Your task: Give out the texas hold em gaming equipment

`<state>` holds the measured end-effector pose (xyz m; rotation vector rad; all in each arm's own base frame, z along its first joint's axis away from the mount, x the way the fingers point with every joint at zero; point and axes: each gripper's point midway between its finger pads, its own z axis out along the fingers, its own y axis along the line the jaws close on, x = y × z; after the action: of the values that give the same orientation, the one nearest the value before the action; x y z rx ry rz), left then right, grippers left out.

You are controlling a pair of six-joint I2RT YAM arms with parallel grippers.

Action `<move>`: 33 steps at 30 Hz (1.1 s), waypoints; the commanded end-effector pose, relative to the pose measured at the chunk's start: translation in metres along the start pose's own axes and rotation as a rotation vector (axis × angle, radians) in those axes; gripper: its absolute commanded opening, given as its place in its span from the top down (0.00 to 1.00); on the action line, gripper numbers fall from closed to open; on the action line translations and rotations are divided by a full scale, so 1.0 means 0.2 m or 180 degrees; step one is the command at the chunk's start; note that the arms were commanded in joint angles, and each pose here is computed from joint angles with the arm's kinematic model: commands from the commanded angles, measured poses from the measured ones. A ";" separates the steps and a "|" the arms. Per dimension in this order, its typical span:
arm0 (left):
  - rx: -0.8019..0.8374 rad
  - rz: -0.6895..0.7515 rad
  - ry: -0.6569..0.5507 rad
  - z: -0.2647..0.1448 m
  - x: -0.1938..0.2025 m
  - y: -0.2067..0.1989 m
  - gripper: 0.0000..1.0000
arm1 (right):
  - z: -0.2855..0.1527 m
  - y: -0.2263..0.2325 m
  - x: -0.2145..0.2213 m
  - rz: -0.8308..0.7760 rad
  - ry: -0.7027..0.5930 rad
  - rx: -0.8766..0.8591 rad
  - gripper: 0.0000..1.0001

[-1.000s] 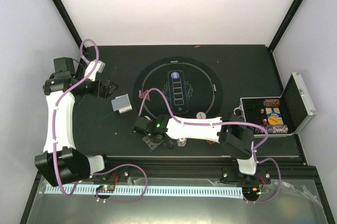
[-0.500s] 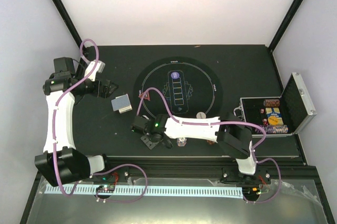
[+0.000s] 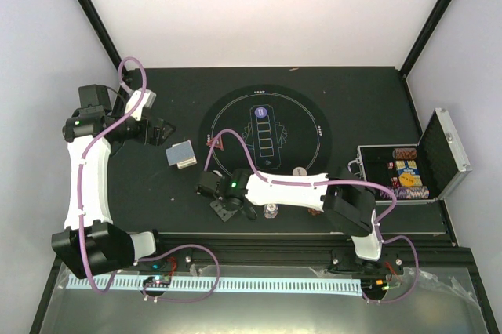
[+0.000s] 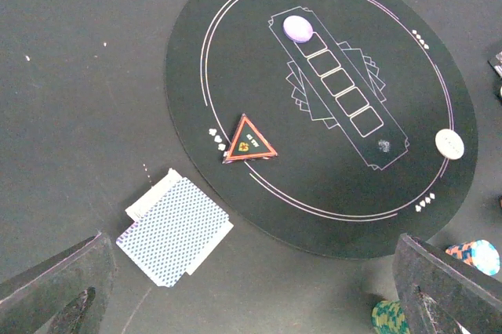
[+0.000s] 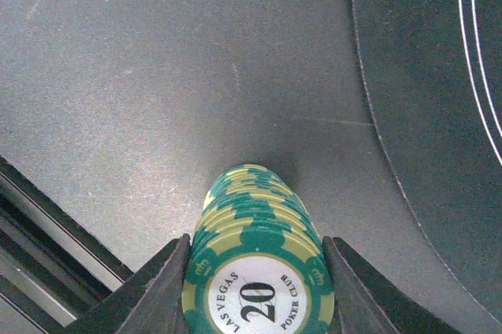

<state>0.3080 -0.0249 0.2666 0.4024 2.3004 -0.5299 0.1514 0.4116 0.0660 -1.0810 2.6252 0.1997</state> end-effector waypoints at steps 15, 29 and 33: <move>-0.0075 0.0047 0.0079 -0.06 -0.01 -0.01 0.01 | -0.33 -0.21 -0.31 0.0233 -0.0512 0.0137 0.99; -0.0027 -0.0004 0.0153 -0.05 0.00 -0.01 0.01 | 0.10 -0.64 -0.65 0.0448 -0.0316 0.0438 0.99; 0.0014 -0.0001 0.0132 -0.05 0.00 -0.02 0.01 | 0.24 -0.68 -0.67 0.0464 -0.0212 0.0444 0.99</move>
<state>0.3013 -0.0225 0.2627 0.4052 2.3624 -0.5232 0.3381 0.4112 0.0651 -0.7902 2.6243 0.0931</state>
